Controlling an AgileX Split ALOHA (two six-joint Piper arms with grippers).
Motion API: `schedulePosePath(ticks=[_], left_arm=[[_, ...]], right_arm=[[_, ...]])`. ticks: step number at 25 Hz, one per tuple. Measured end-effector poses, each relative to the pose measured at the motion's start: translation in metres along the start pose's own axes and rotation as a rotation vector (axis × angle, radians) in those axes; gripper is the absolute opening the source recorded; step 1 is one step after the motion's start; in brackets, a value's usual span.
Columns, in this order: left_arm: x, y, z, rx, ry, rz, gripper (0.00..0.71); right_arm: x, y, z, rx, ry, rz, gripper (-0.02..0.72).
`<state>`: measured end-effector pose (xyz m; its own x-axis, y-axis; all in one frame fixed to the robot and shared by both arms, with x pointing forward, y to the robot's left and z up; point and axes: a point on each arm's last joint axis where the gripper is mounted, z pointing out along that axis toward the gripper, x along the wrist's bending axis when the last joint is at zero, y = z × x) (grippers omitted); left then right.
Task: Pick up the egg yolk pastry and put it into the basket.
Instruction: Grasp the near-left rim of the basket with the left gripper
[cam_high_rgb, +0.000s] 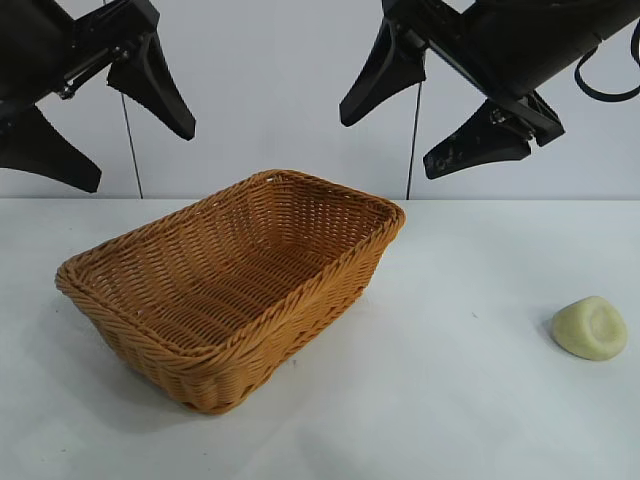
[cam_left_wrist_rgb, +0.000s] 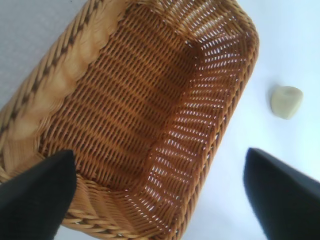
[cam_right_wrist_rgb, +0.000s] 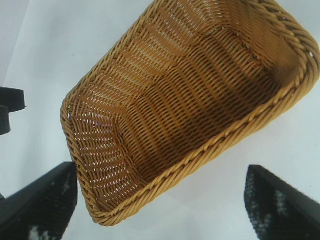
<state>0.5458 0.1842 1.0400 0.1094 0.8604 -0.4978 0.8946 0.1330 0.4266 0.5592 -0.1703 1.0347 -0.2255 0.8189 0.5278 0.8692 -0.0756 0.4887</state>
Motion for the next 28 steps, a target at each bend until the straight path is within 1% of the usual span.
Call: schedulePosePath(ticks=[11, 14, 17, 19, 21, 26, 28], left_arm=[[0.0, 0.002, 0.0, -0.019, 0.005, 0.003, 0.697], [0.002, 0.002, -0.003, -0.021, 0.037, 0.042, 0.697], [0.001, 0.002, -0.015, -0.049, 0.07, 0.038, 0.697], [-0.001, 0.0, -0.027, -0.078, 0.08, -0.012, 0.697], [-0.001, -0.005, -0.035, -0.081, 0.091, -0.08, 0.697], [0.004, -0.032, -0.041, 0.06, 0.132, -0.28, 0.697], [0.005, -0.037, -0.044, 0.071, 0.14, -0.339, 0.697]], right_arm=[[0.0, 0.001, 0.0, -0.009, -0.003, 0.001, 0.622], [0.0, 0.001, 0.0, -0.01, -0.002, 0.002, 0.622], [0.0, 0.001, 0.0, -0.011, -0.003, 0.002, 0.622], [0.0, 0.001, 0.0, -0.012, -0.003, 0.002, 0.622], [0.0, 0.001, 0.0, -0.012, -0.003, 0.002, 0.622], [0.0, 0.001, 0.0, -0.016, -0.004, 0.002, 0.622], [0.0, 0.002, 0.0, -0.018, -0.005, 0.002, 0.622]])
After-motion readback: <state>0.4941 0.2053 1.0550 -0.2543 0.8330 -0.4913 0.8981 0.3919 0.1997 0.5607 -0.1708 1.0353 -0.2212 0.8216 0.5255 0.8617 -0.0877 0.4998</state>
